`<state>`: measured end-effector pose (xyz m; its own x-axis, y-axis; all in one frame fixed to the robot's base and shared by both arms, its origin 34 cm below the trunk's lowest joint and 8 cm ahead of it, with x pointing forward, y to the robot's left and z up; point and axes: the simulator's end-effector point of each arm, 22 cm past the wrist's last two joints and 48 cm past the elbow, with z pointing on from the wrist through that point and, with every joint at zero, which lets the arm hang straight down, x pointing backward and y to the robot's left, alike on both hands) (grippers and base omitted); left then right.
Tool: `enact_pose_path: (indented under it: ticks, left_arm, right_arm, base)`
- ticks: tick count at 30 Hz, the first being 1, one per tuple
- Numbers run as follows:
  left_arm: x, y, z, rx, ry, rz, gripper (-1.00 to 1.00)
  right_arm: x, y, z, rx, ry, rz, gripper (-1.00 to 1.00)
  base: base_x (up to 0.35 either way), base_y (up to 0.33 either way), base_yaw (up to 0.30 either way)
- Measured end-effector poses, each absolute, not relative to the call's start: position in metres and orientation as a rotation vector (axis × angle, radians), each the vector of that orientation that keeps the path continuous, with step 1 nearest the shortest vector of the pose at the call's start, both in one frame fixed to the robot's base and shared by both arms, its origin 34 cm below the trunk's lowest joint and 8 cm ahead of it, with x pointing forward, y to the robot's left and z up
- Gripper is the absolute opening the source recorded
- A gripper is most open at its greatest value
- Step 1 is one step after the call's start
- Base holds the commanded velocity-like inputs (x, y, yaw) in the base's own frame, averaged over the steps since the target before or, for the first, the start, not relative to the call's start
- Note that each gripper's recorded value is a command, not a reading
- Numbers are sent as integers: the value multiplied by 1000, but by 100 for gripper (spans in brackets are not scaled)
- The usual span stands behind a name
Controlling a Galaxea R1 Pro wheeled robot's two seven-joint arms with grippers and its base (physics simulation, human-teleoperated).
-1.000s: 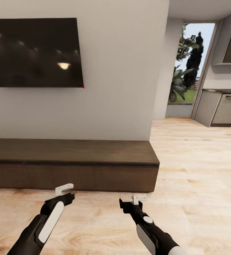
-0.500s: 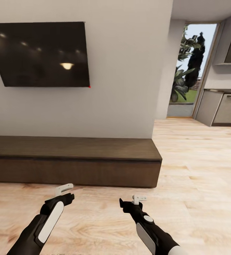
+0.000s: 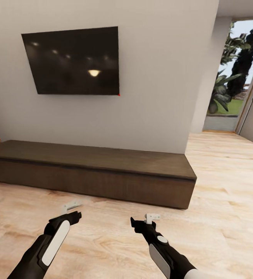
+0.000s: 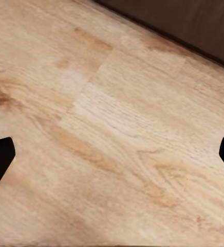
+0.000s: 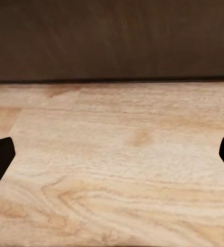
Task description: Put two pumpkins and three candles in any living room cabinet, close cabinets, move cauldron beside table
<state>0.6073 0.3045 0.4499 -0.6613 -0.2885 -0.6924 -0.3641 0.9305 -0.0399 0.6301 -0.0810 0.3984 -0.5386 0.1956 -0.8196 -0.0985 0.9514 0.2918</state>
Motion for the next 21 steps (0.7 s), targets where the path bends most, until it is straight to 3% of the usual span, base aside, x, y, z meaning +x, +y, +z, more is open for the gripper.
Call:
enact_pose_path:
  ticks: [21]
  left_arm:
    - [607, 304, 450, -461, 2333, 130, 100]
  right_arm:
    - [631, -81, 401, 68, 2096, 376, 100]
  base:
    - [-23, 22, 292]
